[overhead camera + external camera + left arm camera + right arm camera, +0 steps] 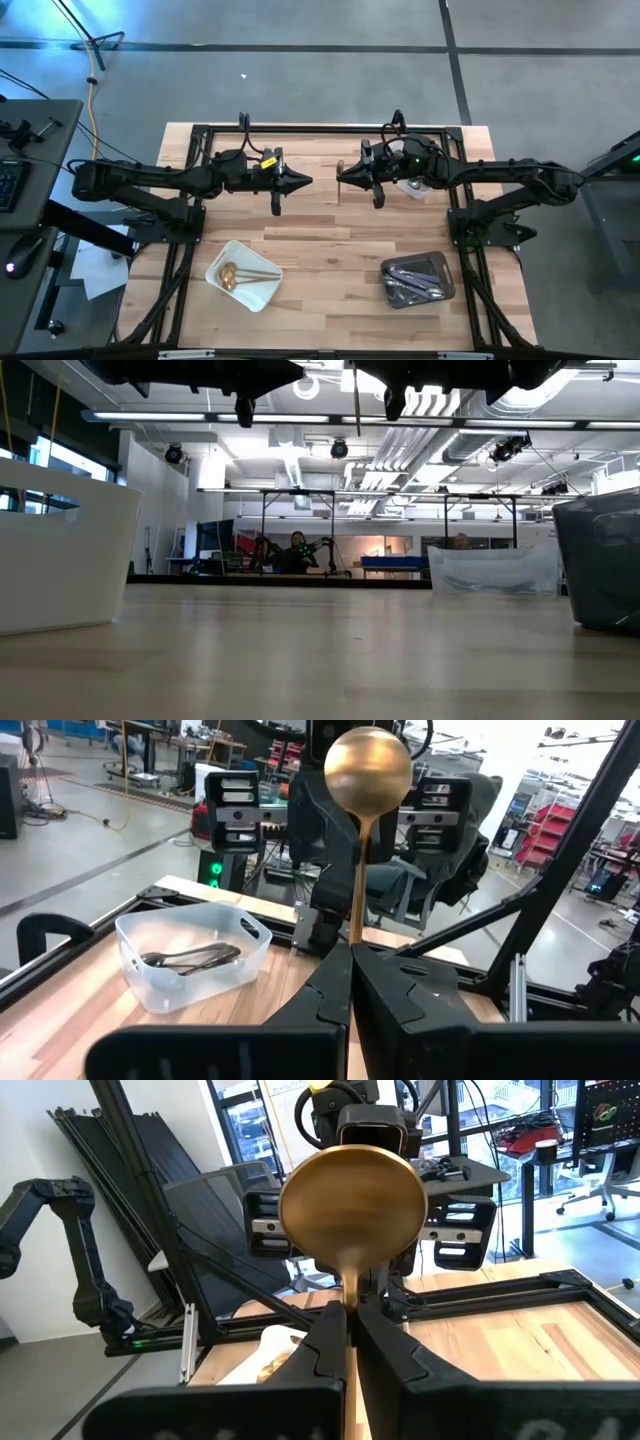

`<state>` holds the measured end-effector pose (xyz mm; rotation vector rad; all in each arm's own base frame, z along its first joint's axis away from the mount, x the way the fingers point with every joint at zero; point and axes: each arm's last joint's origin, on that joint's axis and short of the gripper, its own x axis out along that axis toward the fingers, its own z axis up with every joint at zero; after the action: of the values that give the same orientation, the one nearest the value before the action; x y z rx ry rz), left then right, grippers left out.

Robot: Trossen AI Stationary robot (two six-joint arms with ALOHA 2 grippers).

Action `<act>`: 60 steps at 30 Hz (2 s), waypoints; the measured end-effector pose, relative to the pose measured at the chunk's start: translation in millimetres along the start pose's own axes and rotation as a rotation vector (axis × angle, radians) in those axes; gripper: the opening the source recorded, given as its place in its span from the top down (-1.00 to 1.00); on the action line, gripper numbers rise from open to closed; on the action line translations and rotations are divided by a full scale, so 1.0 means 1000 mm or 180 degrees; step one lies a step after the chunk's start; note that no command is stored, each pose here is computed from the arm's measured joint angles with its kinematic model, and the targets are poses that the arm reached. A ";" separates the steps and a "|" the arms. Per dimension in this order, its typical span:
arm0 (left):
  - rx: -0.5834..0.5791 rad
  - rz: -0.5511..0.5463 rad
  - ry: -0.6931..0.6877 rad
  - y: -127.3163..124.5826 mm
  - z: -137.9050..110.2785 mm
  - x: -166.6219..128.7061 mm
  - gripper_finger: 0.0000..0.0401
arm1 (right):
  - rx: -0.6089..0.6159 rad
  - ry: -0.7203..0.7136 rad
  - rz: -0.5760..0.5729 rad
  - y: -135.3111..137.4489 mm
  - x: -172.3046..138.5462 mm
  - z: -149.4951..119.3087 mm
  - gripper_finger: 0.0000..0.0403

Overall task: Sort silverware by color (type)
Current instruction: Put the gold spoon into the white bin

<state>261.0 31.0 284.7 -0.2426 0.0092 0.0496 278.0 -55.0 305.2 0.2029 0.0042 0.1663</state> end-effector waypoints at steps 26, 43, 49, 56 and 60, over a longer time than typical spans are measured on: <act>0.0053 0.0000 -0.0004 0.000 0.000 0.000 1.00 | 0.0006 0.0025 -0.0005 0.000 0.000 -0.001 1.00; 0.0059 0.0001 -0.0003 0.000 0.000 0.000 1.00 | -0.0009 0.0028 -0.0007 0.000 0.000 -0.001 1.00; 0.0134 0.0001 -0.0003 0.000 0.000 0.000 1.00 | -0.0011 0.0028 -0.0007 0.000 0.000 -0.001 1.00; 0.0104 0.0012 0.0044 0.000 -0.001 0.000 0.88 | -0.0009 0.0031 -0.0008 0.000 0.000 -0.001 1.00; 0.0077 0.0092 0.0024 0.001 -0.001 0.000 0.69 | -0.0009 0.0032 -0.0008 0.000 0.000 -0.001 1.00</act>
<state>260.7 31.8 283.5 -0.2185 0.0207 0.0773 278.0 -55.0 303.9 0.1992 0.0142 0.1649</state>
